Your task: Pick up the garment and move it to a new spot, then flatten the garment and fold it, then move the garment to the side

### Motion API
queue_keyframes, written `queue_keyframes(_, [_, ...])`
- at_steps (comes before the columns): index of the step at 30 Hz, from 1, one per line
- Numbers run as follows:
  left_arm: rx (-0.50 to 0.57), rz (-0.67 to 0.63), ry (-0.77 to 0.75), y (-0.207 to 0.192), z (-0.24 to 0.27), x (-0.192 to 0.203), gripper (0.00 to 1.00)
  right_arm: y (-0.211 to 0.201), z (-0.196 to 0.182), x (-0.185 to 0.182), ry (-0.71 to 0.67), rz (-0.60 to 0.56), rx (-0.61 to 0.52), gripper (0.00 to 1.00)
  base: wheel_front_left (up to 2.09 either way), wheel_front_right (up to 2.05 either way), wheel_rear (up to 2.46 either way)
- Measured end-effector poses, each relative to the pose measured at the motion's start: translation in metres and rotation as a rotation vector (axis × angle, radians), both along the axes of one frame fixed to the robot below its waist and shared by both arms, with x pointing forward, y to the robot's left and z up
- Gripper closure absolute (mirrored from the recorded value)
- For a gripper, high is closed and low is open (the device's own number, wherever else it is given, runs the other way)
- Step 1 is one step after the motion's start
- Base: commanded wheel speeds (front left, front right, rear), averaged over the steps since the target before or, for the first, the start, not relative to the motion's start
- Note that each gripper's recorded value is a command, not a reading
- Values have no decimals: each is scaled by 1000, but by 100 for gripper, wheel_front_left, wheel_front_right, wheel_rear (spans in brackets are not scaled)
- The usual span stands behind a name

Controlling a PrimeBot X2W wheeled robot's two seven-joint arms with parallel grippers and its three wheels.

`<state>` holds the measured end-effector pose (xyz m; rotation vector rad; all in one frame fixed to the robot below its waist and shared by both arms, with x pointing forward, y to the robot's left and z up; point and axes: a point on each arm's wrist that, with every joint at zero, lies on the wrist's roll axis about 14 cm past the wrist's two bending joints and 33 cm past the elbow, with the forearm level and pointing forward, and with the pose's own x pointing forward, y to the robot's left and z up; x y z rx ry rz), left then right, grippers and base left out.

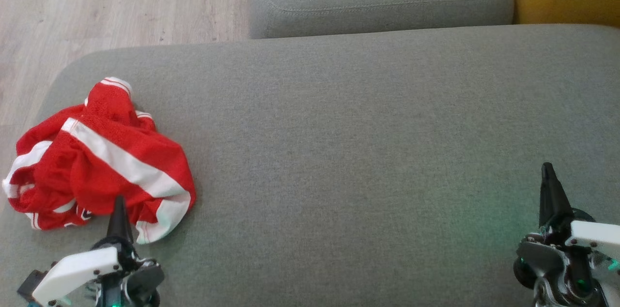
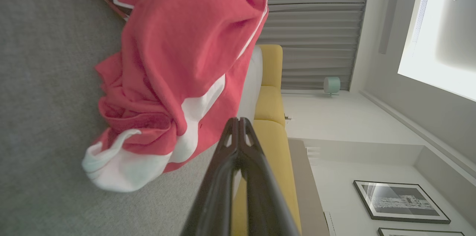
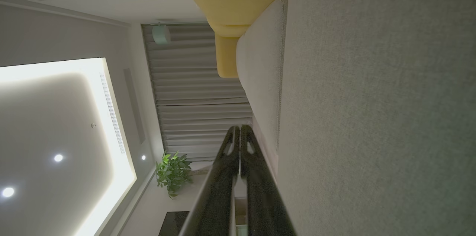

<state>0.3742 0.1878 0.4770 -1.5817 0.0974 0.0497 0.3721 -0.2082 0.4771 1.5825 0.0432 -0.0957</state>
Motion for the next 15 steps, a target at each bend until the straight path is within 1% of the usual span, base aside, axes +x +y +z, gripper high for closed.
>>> queue_keyframes(15, [0, 0, 0, 0, 0, 0, 100, 0, 0, 0, 0, 0, 0, 100, 0, 0, 0])
